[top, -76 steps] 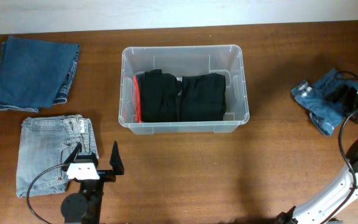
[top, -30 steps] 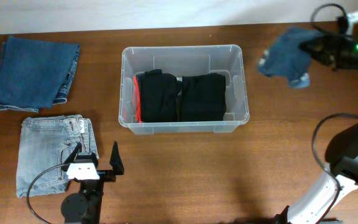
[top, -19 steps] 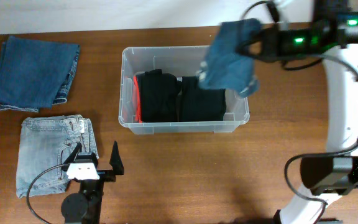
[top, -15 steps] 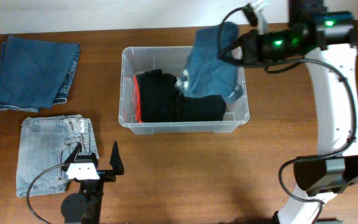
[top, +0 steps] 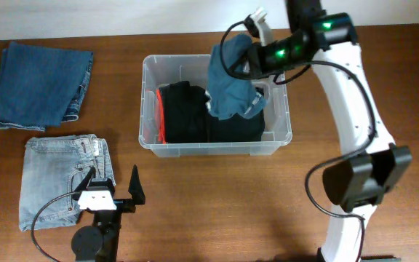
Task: Pack container
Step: 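Carry the blue denim item left into the clear bin, then lower the denim item onto the black shirt and release it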
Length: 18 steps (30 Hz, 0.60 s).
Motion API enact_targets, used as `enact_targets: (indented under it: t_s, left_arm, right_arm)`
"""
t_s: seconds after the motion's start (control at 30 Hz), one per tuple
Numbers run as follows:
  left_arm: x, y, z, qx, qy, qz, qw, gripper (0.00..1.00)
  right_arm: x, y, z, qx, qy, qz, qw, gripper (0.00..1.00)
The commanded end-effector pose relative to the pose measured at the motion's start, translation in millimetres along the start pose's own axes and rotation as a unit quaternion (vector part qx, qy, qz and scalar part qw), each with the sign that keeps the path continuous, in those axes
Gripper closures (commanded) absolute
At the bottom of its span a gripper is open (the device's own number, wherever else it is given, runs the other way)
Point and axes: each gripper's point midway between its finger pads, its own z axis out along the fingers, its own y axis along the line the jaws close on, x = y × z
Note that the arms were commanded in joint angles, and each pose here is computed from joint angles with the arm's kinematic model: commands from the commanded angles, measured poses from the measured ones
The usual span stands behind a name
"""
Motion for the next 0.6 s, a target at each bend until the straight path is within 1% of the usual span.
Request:
enact_targets:
  t_s: [0.0, 0.2, 0.23, 0.33, 0.4, 0.47, 0.57]
  left_arm:
    - [1.9, 1.7, -0.1, -0.004, 0.003, 0.004, 1.0, 0.01]
    - [1.9, 1.7, -0.1, -0.004, 0.003, 0.004, 1.0, 0.01]
    - [1.9, 1.7, -0.1, -0.004, 0.003, 0.004, 1.0, 0.01]
    - [1.9, 1.7, -0.1, -0.004, 0.003, 0.004, 1.0, 0.01]
    - [1.9, 1.7, -0.1, -0.004, 0.003, 0.004, 1.0, 0.01]
    - [1.9, 1.6, -0.1, -0.004, 0.003, 0.004, 1.0, 0.01]
    - [1.9, 1.7, -0.1, -0.004, 0.003, 0.004, 1.0, 0.01]
  right_arm:
    - [5.9, 5.0, 26.3, -0.028, 0.025, 0.005, 0.999, 0.96]
    - [16.2, -18.4, 56.5, -0.03, 0.059, 0.035, 0.997, 0.96]
    - [19.4, -30.0, 62.4, -0.015, 0.067, 0.049, 0.996, 0.96]
    - [26.0, -66.1, 65.3, 0.076, 0.078, 0.084, 0.99, 0.96]
    - [31.0, -93.2, 58.7, 0.158, 0.082, 0.099, 0.979, 0.96]
    - [34.4, -103.2, 54.3, 0.191, 0.085, 0.108, 0.972, 0.96]
    - [44.2, -123.2, 42.4, 0.259, 0.097, 0.12, 0.954, 0.93]
